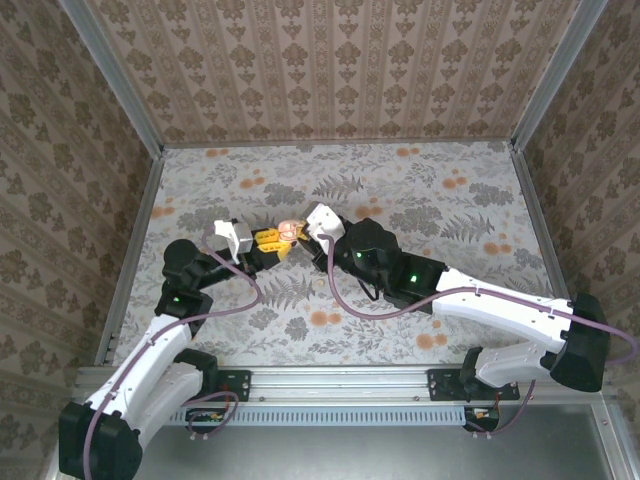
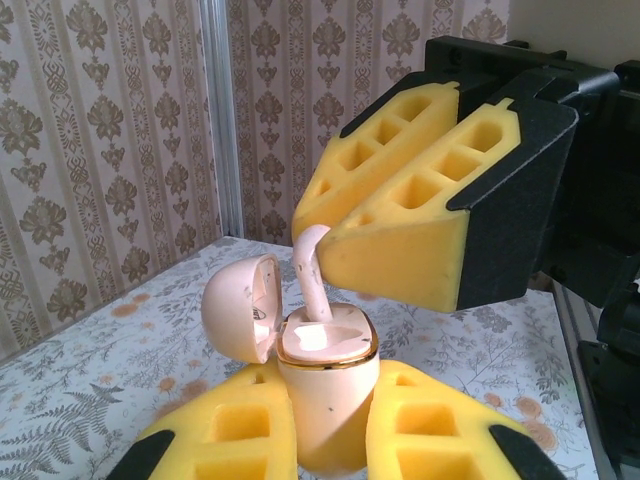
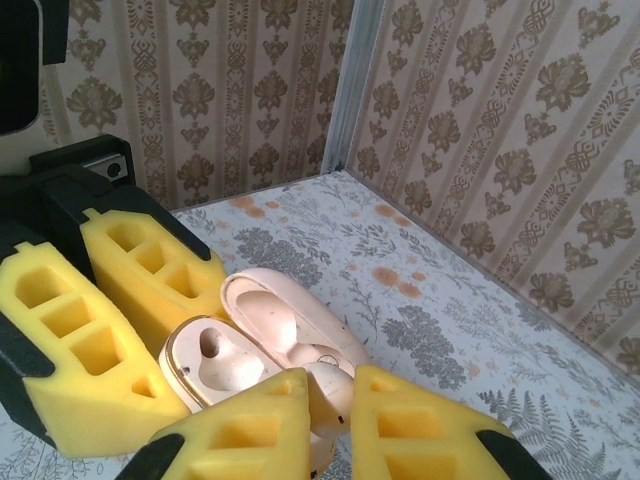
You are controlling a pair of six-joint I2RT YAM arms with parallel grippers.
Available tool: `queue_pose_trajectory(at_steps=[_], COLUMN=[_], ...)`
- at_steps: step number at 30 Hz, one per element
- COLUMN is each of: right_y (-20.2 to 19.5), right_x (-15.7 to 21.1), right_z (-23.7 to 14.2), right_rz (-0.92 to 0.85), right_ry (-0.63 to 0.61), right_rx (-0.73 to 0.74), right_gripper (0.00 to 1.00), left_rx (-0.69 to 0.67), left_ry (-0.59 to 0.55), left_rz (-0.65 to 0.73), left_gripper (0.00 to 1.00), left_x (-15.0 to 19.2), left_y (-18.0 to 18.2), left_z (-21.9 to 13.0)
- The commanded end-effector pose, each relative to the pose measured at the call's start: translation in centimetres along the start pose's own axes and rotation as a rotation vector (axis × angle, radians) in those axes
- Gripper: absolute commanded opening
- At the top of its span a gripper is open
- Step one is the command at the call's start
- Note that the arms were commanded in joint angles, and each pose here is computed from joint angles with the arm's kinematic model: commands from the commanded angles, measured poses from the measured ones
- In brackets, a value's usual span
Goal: Insert the wireless bluetooth earbuds into the charging case
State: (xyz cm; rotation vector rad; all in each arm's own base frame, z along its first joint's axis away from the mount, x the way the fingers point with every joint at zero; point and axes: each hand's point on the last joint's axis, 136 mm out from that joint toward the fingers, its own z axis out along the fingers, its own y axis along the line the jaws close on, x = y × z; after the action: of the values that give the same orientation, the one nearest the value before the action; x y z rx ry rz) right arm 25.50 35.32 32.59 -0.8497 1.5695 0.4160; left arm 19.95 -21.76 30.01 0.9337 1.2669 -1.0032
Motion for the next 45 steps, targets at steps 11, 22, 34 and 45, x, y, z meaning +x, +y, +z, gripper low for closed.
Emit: queue_pose_trajectory(at_steps=[11,22,34,45], right_y=[5.3,6.1,6.5,7.2], right_x=[1.4,2.4,3.2,5.1], right_z=[-0.8,-1.2,-1.6,-0.9], right_rz=[-0.050,0.005,0.040,-0.014], right_ry=[0.062,0.100,0.120,0.197], right_rx=[-0.202,-0.251,-0.281,-0.278], right_gripper=[0.12,0.10,0.10,0.10], left_rx=[-0.062,-0.047,-0.054,-0.061], left_ry=[-0.049,-0.089,-0.109,-0.112], left_rz=[0.056,0.082,0.080,0.080], left_gripper=[0.00,0.00,0.00,0.00], left_x=[-1.6,-2.1,-2.0,-2.1], left_y=[1.0,0.7,1.3,1.4], left_z=[0.0,-0.1,0.2,0.2])
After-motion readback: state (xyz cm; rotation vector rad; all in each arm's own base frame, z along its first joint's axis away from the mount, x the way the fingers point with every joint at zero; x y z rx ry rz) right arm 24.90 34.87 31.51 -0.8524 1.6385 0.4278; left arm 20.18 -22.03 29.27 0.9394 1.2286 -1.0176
